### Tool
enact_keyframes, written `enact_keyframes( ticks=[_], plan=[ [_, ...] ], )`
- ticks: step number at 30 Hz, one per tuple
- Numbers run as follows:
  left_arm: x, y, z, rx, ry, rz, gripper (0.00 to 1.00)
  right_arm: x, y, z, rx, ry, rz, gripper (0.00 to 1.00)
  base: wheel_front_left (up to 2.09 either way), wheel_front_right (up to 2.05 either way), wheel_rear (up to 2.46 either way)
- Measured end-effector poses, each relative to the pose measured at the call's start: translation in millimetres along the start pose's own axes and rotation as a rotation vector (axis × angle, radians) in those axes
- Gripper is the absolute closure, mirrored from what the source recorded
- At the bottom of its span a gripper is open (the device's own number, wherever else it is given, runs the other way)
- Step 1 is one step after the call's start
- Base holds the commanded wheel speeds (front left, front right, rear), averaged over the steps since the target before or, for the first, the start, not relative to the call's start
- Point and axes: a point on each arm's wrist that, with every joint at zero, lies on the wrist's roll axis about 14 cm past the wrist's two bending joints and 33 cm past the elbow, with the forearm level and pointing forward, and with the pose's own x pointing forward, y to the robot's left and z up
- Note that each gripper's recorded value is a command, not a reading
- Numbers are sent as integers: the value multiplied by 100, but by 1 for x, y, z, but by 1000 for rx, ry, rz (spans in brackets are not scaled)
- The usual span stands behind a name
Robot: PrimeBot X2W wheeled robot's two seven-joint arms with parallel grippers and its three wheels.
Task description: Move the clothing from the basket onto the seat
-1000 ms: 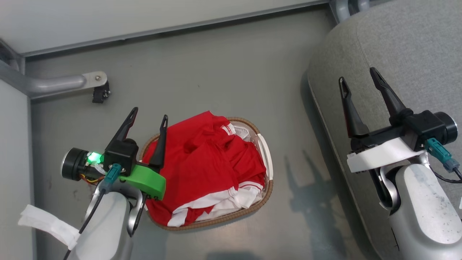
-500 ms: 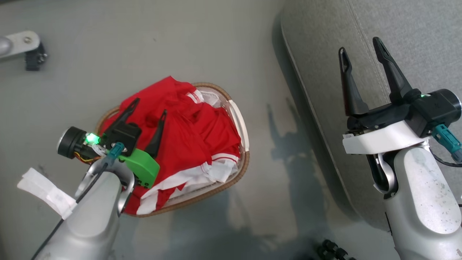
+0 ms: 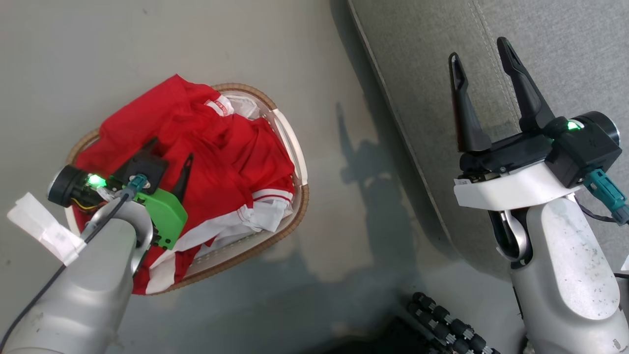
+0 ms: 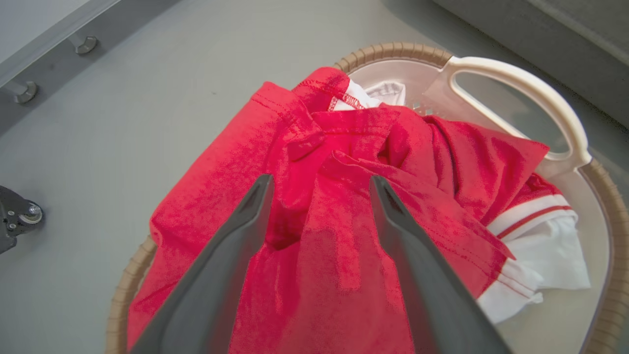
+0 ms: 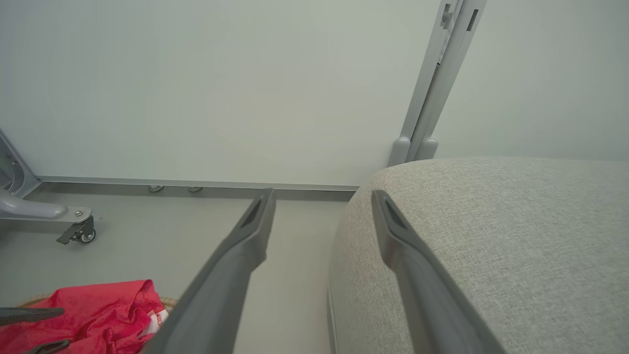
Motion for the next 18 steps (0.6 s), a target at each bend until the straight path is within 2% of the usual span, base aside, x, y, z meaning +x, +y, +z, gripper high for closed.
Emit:
enact_keyframes(
  ticks=[8, 18],
  plan=[
    [19, 10, -39, 26, 176, -14, 0, -2, -4, -24, -4, 59, -11, 0, 0, 0, 0],
    [22, -5, -69, -24, 360, -54, 0, 2, 4, -31, 46, 67, 6, 0, 0, 0, 0]
  ],
)
